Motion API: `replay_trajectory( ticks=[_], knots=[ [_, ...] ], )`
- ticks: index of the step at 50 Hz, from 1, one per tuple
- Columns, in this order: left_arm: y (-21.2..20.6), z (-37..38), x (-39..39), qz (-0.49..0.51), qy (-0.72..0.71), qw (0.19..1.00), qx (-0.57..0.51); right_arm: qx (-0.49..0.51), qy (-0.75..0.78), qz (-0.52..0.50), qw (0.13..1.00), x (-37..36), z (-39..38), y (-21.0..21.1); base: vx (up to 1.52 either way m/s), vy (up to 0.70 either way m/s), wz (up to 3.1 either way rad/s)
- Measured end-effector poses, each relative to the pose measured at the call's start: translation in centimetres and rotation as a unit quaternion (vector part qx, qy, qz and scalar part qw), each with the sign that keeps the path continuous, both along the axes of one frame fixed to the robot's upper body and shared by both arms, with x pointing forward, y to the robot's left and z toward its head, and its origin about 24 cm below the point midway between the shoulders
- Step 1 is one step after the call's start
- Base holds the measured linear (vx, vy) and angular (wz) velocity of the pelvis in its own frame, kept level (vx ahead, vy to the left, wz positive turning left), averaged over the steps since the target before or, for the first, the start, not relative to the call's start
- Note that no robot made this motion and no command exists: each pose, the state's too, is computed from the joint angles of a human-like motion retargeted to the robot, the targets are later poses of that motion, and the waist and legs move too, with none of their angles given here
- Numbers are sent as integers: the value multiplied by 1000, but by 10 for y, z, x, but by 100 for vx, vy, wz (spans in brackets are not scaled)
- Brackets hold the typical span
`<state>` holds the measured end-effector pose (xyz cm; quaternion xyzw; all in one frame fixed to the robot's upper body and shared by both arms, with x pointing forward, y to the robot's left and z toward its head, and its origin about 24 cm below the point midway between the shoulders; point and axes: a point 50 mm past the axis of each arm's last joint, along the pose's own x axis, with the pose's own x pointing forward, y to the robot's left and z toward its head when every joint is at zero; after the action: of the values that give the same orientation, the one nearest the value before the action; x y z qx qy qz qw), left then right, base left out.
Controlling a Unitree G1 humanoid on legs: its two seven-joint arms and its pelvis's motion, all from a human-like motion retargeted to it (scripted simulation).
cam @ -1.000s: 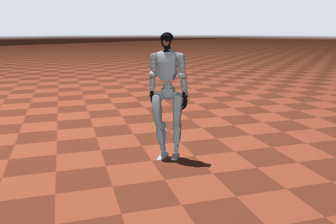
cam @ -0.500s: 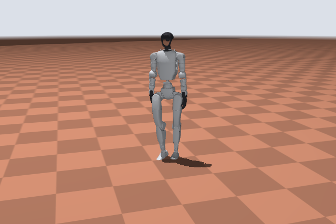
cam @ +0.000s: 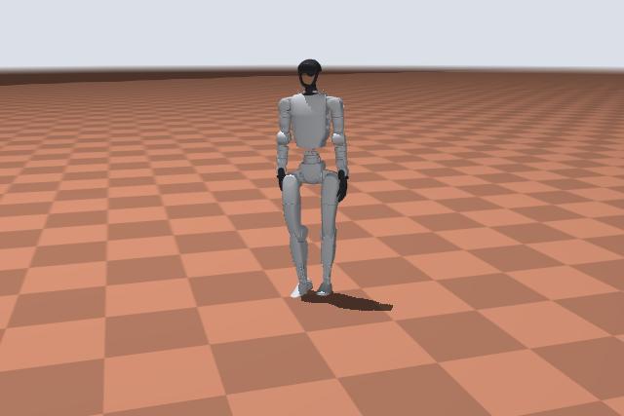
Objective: In place motions
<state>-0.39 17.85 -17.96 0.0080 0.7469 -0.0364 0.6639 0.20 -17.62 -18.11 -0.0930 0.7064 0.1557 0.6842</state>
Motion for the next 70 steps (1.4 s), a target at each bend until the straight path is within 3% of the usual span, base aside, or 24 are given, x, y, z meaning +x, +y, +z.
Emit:
replay_trajectory(
  ticks=[20, 38, 70],
  knots=[
    [4, 0, 14, -21, -21, 1000, 10, -14, 54, -51, 997, -47, 4, -7, 18, 15, 66],
    [11, 3, -21, 13, 33, 999, 36, -2, -14, -27, 1000, -10, 0, -4, 6, 9, 40],
    [9, 1, 8, 9, -7, 1000, 22, 16, -2, 15, 1000, 2, 0, 3, -15, -14, -39]
  ],
)
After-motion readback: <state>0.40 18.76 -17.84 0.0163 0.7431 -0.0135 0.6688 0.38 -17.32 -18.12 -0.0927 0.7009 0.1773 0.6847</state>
